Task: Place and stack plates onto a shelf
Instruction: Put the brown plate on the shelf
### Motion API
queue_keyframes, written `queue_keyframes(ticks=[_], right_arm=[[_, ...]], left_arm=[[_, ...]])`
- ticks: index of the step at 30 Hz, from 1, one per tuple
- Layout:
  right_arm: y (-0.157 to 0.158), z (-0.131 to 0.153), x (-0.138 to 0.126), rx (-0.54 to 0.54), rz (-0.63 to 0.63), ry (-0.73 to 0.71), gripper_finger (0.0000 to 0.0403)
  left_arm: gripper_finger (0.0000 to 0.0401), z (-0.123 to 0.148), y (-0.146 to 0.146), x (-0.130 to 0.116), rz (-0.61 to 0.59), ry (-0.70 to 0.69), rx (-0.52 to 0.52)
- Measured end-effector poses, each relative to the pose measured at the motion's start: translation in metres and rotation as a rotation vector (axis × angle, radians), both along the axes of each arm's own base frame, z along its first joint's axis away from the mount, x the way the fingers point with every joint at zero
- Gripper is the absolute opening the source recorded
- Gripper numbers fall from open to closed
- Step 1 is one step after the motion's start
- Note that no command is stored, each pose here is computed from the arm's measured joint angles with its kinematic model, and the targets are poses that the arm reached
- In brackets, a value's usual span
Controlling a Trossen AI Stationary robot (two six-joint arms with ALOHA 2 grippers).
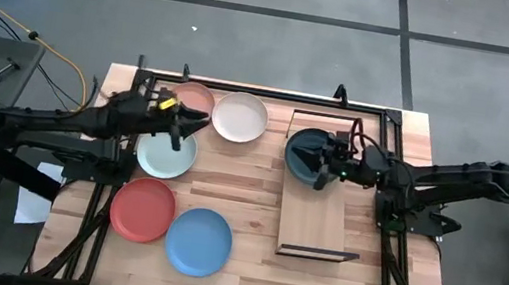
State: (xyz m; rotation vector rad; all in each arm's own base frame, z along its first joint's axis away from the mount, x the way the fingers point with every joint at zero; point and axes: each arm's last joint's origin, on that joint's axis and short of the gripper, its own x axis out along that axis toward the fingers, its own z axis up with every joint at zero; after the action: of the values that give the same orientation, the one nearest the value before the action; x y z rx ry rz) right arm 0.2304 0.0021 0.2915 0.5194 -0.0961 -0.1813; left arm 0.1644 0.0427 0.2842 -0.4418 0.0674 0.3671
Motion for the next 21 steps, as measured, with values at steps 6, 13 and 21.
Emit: queue_keyframes(ticks=[6, 13, 21], right_arm=[[0.0, -0.001, 0.001, 0.003, 0.0, 0.005, 0.0], [0.0, -0.001, 0.0, 0.004, -0.007, 0.004, 0.0], [0.0, -0.001, 0.0, 0.004, -0.007, 0.005, 0.0]], left_arm=[[0.0142, 0.012, 0.027, 0.011, 0.219, 0.536, -0.073], [0.0142, -0.031, 0.078, 0.033, 0.19, 0.942, -0.277], [0.0143, -0.089, 0.113, 0.053, 0.131, 1.158, -0.318]])
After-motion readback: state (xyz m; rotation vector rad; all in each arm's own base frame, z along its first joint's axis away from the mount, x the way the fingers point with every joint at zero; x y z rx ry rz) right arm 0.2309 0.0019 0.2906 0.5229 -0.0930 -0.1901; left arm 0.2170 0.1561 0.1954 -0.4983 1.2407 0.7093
